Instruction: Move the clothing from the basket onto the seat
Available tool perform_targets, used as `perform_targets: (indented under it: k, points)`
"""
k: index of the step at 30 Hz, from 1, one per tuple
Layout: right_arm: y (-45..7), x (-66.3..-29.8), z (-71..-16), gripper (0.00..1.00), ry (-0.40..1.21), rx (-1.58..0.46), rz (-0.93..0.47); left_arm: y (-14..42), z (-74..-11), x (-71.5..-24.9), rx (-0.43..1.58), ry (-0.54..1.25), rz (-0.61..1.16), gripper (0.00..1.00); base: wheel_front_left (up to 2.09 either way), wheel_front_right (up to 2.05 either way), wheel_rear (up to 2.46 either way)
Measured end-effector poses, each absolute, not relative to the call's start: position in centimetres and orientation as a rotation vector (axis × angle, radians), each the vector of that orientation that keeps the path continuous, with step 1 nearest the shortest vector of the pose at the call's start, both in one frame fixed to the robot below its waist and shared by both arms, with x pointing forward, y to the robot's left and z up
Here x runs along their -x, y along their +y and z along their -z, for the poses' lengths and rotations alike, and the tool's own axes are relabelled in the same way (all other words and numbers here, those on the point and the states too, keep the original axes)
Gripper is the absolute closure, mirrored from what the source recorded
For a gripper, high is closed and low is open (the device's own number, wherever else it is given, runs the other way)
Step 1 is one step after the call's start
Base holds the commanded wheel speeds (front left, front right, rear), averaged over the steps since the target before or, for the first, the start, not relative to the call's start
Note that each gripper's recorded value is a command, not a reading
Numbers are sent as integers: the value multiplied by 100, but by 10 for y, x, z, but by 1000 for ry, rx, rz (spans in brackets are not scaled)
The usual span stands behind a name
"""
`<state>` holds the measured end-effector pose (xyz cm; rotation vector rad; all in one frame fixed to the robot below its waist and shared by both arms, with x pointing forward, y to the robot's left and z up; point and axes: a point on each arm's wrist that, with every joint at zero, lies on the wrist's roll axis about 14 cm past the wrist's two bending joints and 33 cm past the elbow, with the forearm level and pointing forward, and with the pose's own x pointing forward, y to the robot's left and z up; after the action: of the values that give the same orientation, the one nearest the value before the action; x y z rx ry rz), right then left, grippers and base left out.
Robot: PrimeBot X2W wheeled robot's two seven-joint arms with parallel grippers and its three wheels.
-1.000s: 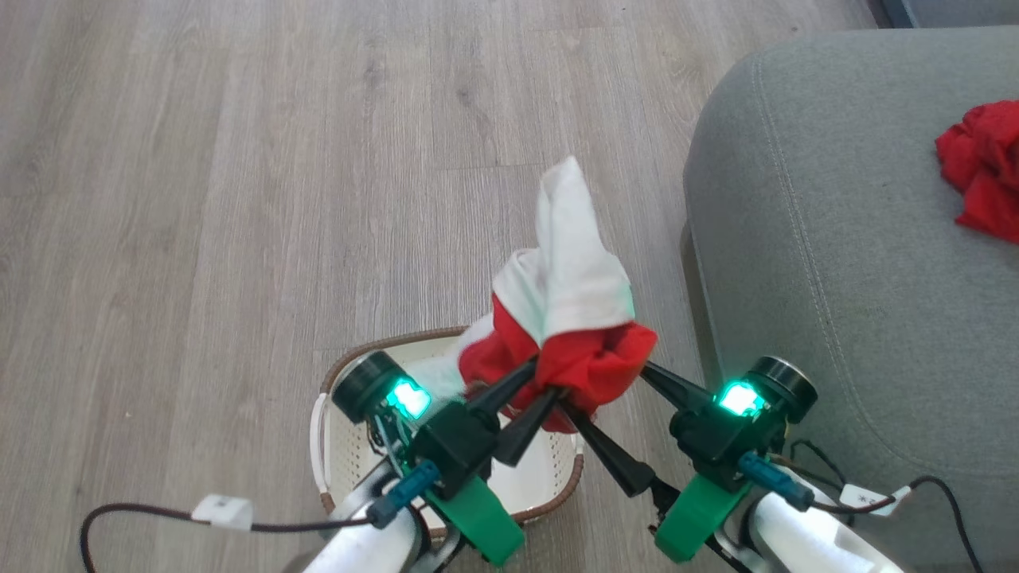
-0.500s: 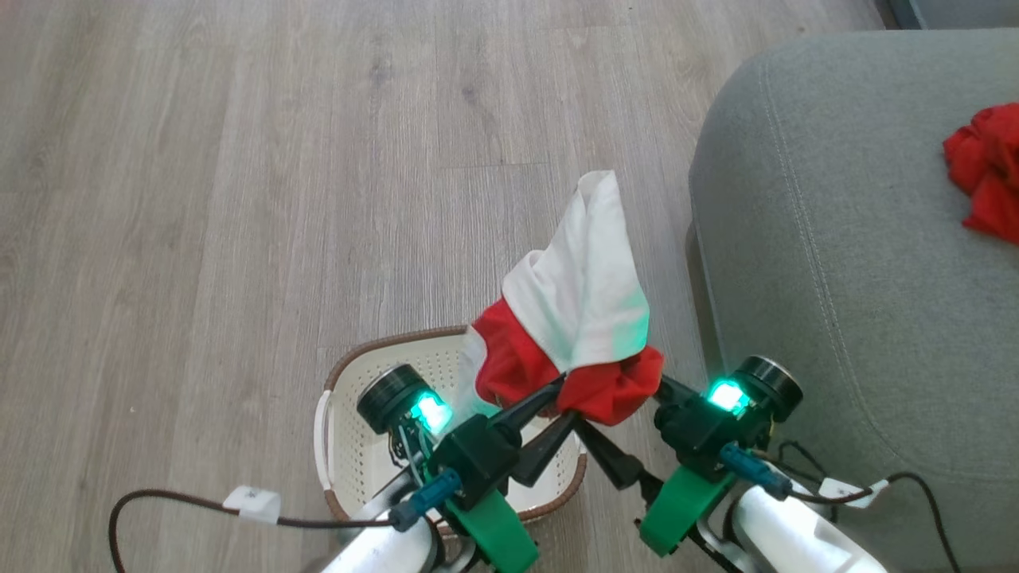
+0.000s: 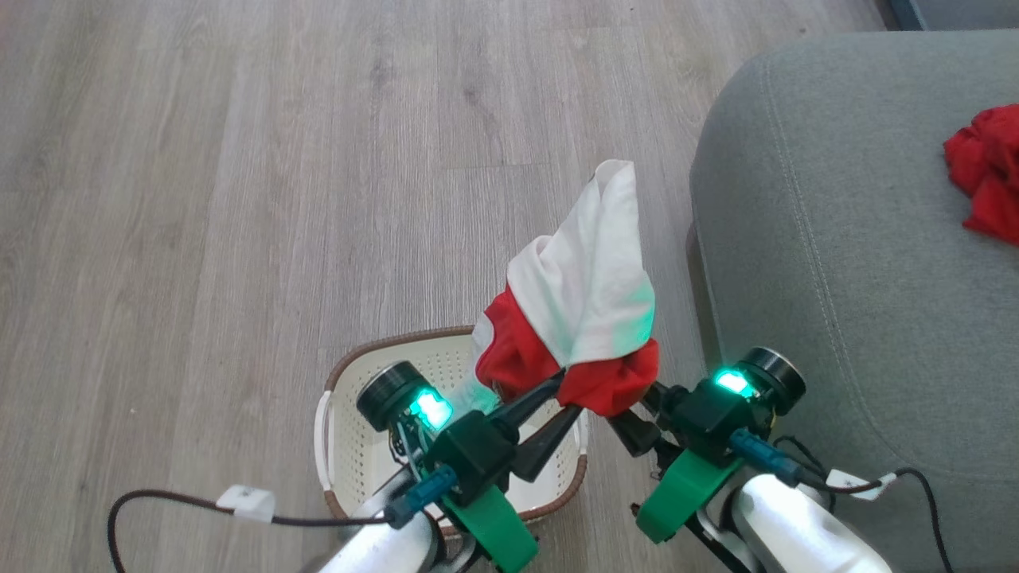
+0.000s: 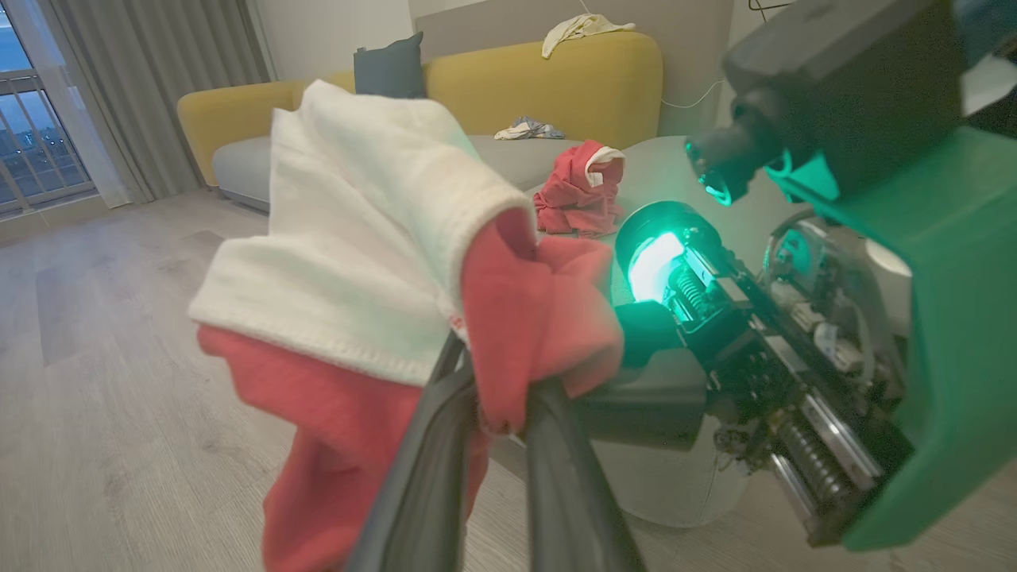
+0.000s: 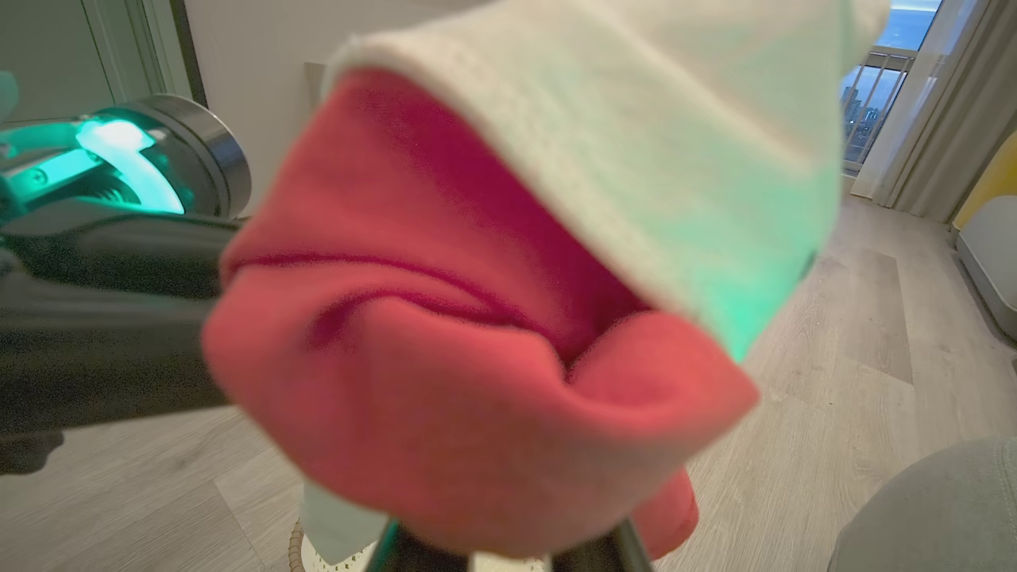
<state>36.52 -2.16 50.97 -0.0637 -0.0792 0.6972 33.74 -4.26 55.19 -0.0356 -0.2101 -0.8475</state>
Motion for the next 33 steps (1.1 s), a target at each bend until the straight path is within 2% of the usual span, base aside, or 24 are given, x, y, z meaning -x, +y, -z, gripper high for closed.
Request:
perform_targets:
  k: [1, 2, 3, 4, 26, 33]
  points:
    - [-22, -365, -511, 100, -82, 62, -693, -43, -553, -337, 36, -212, 847, 100, 0, 0, 0]
    - [-23, -366, -512, 100, -86, 59, -687, -43, -553, -338, 37, -214, 845, 68, 0, 0, 0]
    - [-25, -366, -514, 100, -92, 55, -679, -42, -555, -339, 38, -218, 837, 26, 0, 0, 0]
    - [-26, -367, -517, 100, -99, 48, -671, -40, -556, -341, 35, -224, 828, 0, 0, 0, 0]
    - [-101, -395, -579, 100, -284, 36, -410, -18, -541, -347, -19, -191, 731, 0, 0, 0, 0]
    - [-134, -390, -566, 100, -248, 28, -309, -17, -529, -340, -9, -153, 730, 0, 0, 0, 0]
